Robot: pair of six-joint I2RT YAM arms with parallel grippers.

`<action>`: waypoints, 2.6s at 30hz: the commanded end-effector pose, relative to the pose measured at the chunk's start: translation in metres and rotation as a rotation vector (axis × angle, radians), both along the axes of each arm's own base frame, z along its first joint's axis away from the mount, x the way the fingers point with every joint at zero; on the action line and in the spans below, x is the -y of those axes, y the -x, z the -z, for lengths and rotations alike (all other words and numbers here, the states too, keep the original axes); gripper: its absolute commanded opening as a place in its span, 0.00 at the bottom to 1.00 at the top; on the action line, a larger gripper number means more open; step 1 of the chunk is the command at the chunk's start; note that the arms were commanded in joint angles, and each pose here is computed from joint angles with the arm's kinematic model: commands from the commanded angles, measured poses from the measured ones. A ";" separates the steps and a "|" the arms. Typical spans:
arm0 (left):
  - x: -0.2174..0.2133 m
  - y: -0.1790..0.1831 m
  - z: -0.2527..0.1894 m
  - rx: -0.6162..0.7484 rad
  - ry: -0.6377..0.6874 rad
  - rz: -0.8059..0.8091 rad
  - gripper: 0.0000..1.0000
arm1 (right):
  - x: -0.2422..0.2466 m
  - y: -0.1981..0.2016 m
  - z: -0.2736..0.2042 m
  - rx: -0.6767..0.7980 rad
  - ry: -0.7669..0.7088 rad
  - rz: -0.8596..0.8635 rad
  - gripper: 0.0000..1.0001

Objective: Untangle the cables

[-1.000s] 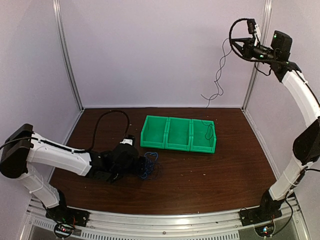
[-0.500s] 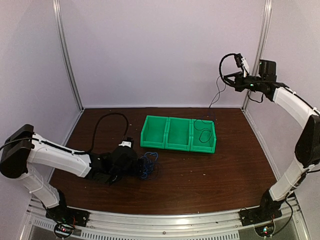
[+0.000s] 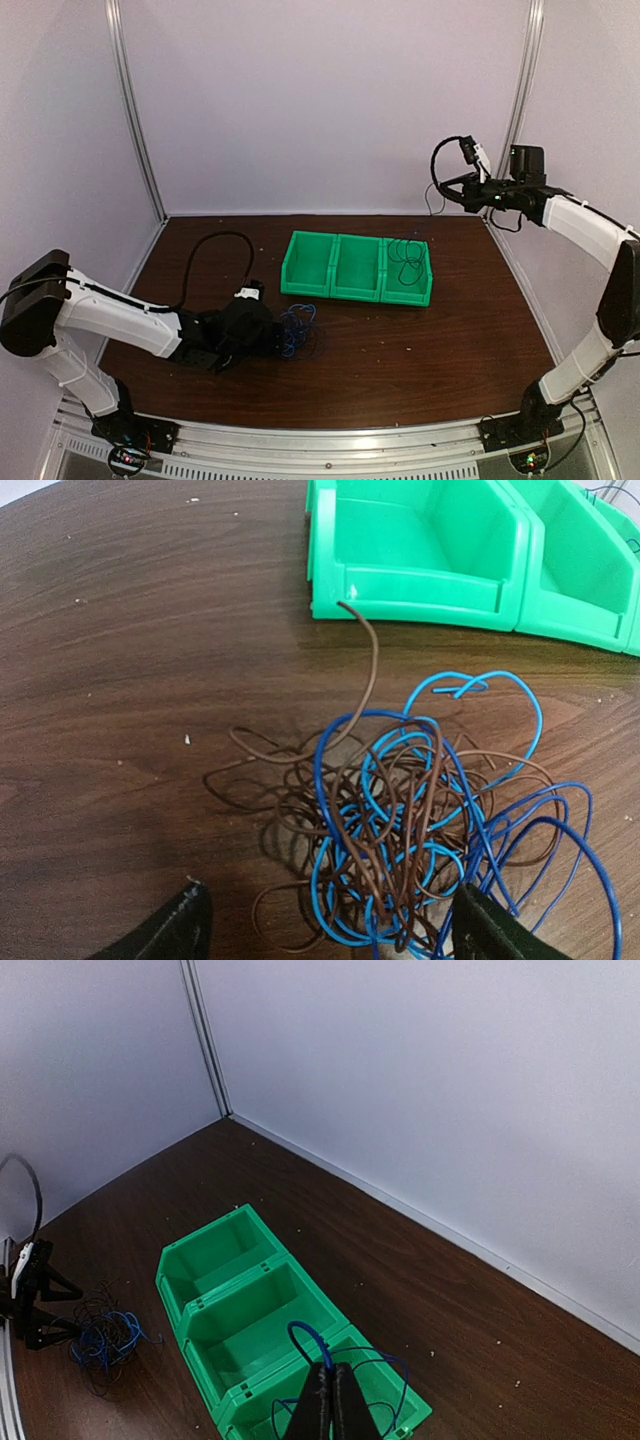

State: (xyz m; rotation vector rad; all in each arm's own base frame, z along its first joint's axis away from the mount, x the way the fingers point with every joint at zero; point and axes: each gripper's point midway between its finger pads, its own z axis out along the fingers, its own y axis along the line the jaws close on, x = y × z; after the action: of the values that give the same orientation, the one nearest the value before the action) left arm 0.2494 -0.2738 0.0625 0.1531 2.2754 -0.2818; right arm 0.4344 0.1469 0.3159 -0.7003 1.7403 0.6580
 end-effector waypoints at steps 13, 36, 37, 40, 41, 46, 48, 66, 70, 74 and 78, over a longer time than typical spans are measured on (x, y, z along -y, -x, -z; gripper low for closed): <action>-0.001 0.000 0.002 0.010 0.013 -0.009 0.84 | -0.015 -0.040 0.151 -0.304 0.100 0.087 0.00; -0.005 -0.019 -0.074 0.089 0.194 0.130 0.91 | -0.025 -0.035 0.171 -0.375 0.517 0.146 0.47; -0.005 -0.021 -0.081 0.094 0.214 0.146 0.91 | -0.021 -0.033 0.162 -0.369 0.536 0.153 0.53; -0.004 -0.026 -0.098 0.120 0.241 0.206 0.93 | -0.017 -0.023 0.135 -0.327 0.562 0.163 0.60; -0.002 -0.027 -0.102 0.129 0.249 0.236 0.93 | -0.019 -0.020 0.128 -0.308 0.563 0.161 0.60; 0.003 -0.035 -0.101 0.082 0.298 0.275 0.93 | -0.076 0.017 0.103 -0.237 0.510 -0.018 0.54; 0.007 -0.040 -0.096 0.056 0.315 0.284 0.92 | -0.112 0.041 0.108 -0.242 0.467 -0.163 0.48; 0.002 -0.056 -0.054 -0.057 0.357 0.350 0.86 | -0.275 0.152 0.218 -0.391 0.367 -0.680 0.41; -0.009 -0.056 -0.048 -0.053 0.351 0.334 0.86 | -0.280 0.147 0.234 -0.423 0.388 -0.660 0.38; -0.013 -0.056 -0.047 -0.038 0.359 0.330 0.86 | -0.281 0.149 0.248 -0.455 0.397 -0.665 0.28; -0.012 -0.057 -0.051 -0.022 0.369 0.331 0.85 | -0.281 0.150 0.245 -0.455 0.391 -0.657 0.09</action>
State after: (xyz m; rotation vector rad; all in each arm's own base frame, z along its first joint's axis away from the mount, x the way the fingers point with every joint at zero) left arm 0.2985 -0.2564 0.0867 0.3236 2.2845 -0.8221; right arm 0.2836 0.4198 0.0599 -1.5404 2.1174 0.9661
